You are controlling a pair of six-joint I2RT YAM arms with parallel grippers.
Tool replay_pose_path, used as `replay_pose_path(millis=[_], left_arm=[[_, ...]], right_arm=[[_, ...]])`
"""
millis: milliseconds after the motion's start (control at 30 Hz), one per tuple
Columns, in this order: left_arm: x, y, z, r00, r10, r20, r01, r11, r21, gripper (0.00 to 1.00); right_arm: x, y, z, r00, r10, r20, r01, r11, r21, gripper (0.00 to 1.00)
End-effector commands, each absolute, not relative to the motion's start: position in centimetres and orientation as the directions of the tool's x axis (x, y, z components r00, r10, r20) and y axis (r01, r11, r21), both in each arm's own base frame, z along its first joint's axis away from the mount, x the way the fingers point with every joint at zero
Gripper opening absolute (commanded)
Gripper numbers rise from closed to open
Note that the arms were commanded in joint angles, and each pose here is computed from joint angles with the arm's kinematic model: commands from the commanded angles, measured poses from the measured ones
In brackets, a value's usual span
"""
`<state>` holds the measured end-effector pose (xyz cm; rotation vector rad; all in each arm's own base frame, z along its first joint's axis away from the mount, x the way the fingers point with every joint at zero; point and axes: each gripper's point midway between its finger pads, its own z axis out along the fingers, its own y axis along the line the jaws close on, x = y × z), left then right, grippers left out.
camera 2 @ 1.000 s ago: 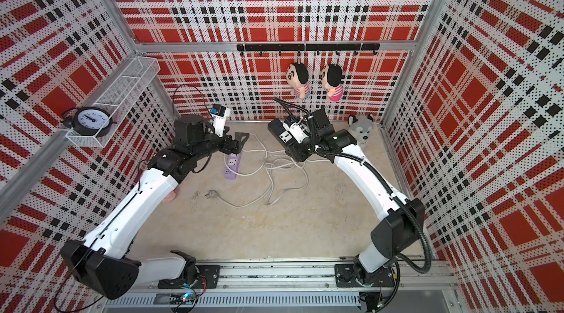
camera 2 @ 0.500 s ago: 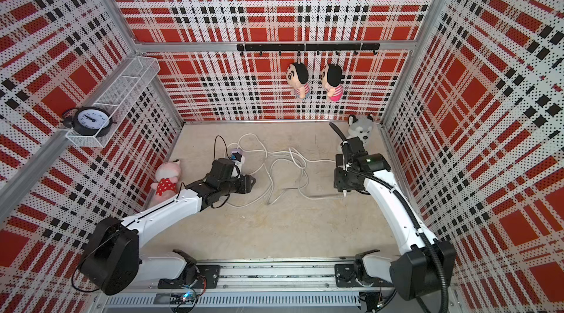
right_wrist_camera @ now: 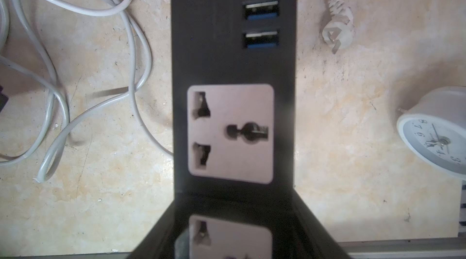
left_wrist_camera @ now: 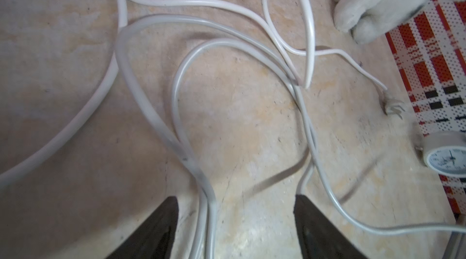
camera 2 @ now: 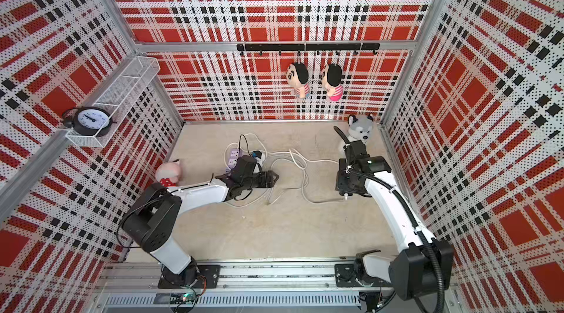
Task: Unwrap the cord wrapped around the power strip
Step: Adjust the power cord at the center of the board.
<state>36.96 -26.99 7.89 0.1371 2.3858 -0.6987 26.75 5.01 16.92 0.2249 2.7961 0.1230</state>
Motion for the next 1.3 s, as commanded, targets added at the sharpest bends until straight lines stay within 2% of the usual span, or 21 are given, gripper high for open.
replay_pose_path(millis=[0,100,300,500,600,633,667,700,767,800,900,1033,1167,1233,1267], left_arm=[[39.2,-27.9,8.0,-0.767,-0.098,-0.635,0.255,0.86,-0.442,0.66],[40.0,-28.5,7.1,-0.782,-0.064,-0.62,0.257,0.874,-0.413,0.4],[38.7,-26.7,6.2,-0.803,0.004,-0.596,0.247,0.912,-0.327,0.0],[35.1,-24.3,5.8,-0.836,0.048,-0.547,0.24,0.927,-0.287,0.0],[34.6,-23.3,7.2,-0.82,0.026,-0.572,0.229,0.931,-0.286,0.0],[34.8,-23.5,7.9,-0.812,0.012,-0.584,0.229,0.926,-0.299,0.2],[35.1,-23.8,8.6,-0.804,0.003,-0.595,0.234,0.921,-0.311,0.45],[35.6,-24.3,9.2,-0.794,-0.009,-0.608,0.238,0.915,-0.325,0.6],[36.6,-25.2,9.8,-0.784,-0.028,-0.62,0.241,0.907,-0.346,0.77],[37.3,-25.6,9.8,-0.78,-0.032,-0.625,0.24,0.907,-0.346,0.82],[39.4,-26.1,8.9,-0.771,-0.027,-0.636,0.218,0.928,-0.303,0.81],[41.5,-26.2,7.4,-0.766,-0.004,-0.643,0.186,0.956,-0.228,0.76],[42.7,-26.3,6.1,-0.776,0.008,-0.631,0.179,0.962,-0.208,0.63],[42.8,-25.9,5.8,-0.781,0.02,-0.625,0.173,0.967,-0.185,0.53],[42.8,-25.6,5.8,-0.78,0.025,-0.626,0.169,0.97,-0.172,0.45]], right_arm=[[27.5,5.0,18.1,-0.914,0.163,-0.372,0.124,0.984,0.126,0.07],[27.6,4.8,18.1,-0.912,0.157,-0.379,0.118,0.985,0.125,0.08],[28.0,4.8,17.2,-0.917,0.156,-0.367,0.115,0.985,0.132,0.08],[27.9,4.7,16.4,-0.924,0.15,-0.352,0.113,0.986,0.125,0.08],[27.9,4.7,16.1,-0.925,0.15,-0.349,0.111,0.985,0.131,0.07],[27.9,4.7,16.0,-0.926,0.151,-0.347,0.111,0.985,0.133,0.08],[27.9,4.8,15.9,-0.927,0.15,-0.343,0.11,0.985,0.134,0.08],[27.9,4.8,15.9,-0.927,0.15,-0.343,0.11,0.985,0.134,0.08],[27.8,4.8,15.9,-0.927,0.149,-0.345,0.107,0.985,0.136,0.08],[27.7,4.8,16.0,-0.926,0.149,-0.348,0.108,0.985,0.136,0.08],[27.6,4.7,16.3,-0.921,0.149,-0.359,0.107,0.985,0.135,0.07],[27.5,4.8,16.6,-0.92,0.145,-0.365,0.1,0.985,0.141,0.07],[27.5,4.8,16.7,-0.919,0.14,-0.369,0.094,0.986,0.138,0.07],[27.6,4.7,16.7,-0.919,0.137,-0.37,0.092,0.986,0.135,0.07],[27.7,4.7,16.7,-0.918,0.136,-0.372,0.091,0.987,0.134,0.07]])
